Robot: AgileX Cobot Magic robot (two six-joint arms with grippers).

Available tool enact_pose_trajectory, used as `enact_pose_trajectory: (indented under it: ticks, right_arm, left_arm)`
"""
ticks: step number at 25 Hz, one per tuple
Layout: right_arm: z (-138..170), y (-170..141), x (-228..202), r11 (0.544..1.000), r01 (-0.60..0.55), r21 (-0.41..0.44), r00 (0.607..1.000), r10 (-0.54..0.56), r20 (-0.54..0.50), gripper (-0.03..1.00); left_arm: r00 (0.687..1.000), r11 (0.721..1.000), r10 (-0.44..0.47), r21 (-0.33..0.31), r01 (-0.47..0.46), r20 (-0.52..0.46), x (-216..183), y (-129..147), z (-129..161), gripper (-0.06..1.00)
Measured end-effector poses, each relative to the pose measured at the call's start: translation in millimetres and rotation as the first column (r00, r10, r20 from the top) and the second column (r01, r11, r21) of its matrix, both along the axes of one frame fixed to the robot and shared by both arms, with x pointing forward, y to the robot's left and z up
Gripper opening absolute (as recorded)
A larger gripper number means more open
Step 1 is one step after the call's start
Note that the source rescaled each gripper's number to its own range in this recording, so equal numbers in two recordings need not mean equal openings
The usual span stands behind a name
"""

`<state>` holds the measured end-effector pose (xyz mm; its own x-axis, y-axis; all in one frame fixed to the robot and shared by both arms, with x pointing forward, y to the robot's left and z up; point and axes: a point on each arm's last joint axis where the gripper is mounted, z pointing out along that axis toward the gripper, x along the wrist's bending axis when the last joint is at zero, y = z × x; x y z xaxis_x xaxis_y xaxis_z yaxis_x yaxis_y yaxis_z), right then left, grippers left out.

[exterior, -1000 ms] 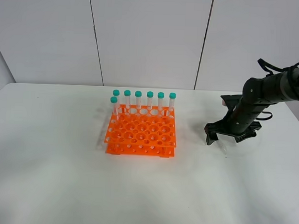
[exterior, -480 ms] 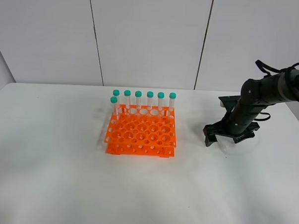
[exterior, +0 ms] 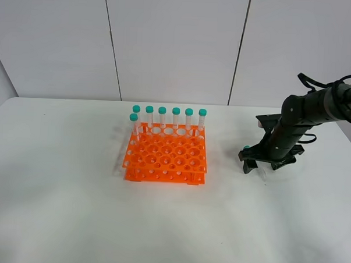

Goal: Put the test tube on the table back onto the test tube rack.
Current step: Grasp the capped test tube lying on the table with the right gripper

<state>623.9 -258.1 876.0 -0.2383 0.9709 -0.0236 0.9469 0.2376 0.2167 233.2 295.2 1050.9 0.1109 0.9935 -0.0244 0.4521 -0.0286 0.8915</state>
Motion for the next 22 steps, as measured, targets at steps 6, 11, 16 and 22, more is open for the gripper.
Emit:
enact_pose_trajectory:
  ticks: [6,11,16,22]
  right_arm:
    - [-1,0,-1,1.000,0.002,0.003,1.000,-0.002,-0.013,0.03]
    - [8,0,-2,1.000,-0.002,0.002,1.000,0.002,-0.007,0.03]
    - [60,0,-6,0.999,-0.033,0.005,0.994,0.033,0.104,0.03]
    - [138,-2,-32,0.996,-0.089,-0.003,0.971,0.087,0.222,0.03]
  left_arm:
    - [1.000,1.000,0.000,0.000,0.000,0.000,0,0,0,1.00]
    - [1.000,1.000,0.000,0.000,0.000,0.000,0,0,0,1.00]
    - [1.000,1.000,0.000,0.000,0.000,0.000,0,0,0,1.00]
    - [1.000,1.000,0.000,0.000,0.000,0.000,0,0,0,1.00]
